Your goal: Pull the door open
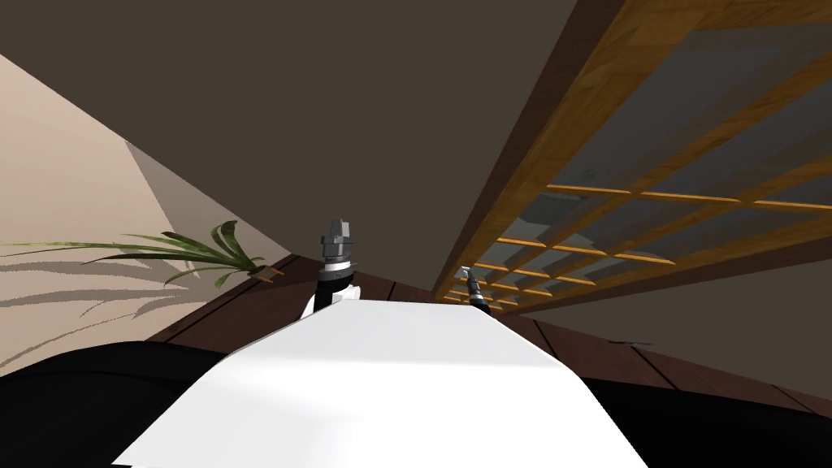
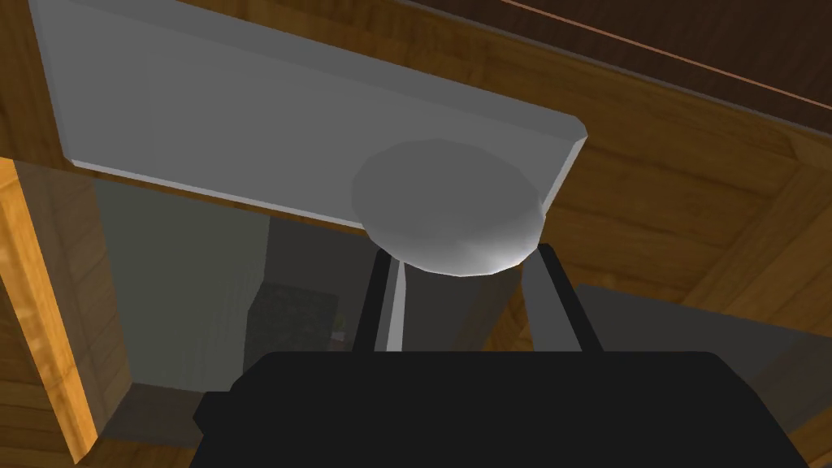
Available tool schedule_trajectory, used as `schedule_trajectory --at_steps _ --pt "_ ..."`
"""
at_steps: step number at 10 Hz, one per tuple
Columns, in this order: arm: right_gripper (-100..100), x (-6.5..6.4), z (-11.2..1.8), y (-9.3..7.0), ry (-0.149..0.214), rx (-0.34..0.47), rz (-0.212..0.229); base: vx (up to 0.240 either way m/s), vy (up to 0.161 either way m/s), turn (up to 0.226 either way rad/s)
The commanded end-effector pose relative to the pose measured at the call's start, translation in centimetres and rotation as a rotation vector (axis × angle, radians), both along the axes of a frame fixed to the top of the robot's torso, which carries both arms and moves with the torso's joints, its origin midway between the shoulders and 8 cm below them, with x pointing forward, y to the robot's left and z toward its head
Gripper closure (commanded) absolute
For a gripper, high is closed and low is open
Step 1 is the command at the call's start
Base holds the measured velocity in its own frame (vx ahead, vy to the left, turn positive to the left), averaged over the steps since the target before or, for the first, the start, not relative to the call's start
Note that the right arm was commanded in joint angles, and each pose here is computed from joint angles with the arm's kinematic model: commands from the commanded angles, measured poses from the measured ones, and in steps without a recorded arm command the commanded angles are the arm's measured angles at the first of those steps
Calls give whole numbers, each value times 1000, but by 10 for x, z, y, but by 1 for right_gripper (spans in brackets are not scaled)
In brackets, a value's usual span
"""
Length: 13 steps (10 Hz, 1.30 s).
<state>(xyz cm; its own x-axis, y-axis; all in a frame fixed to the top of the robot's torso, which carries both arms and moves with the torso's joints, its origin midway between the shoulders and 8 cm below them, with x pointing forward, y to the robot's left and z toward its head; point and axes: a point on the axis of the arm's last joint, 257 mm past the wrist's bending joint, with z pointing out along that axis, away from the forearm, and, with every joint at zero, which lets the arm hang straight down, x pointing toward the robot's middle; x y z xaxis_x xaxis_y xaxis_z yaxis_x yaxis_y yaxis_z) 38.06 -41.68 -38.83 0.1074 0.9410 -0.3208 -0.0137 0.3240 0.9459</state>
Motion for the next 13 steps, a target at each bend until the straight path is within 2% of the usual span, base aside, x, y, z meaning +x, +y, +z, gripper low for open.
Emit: schedule_trajectory --at_steps 1,4,5,6,11,12,13 --pt "100 2 -1 3 -7 65 -1 -57 -26 84" --pt "100 2 -1 3 -14 131 -6 -32 -16 40" --pt "100 3 -1 2 -20 178 -11 -36 -15 74" --pt "100 3 -1 2 -20 180 -11 -29 -16 39" --pt "100 7 -1 -2 -46 360 -31 -46 -20 69" --pt "-100 3 -4 -8 -40 376 -45 -43 -23 36" --pt "-100 4 -4 -7 -46 403 -47 -28 -11 12"
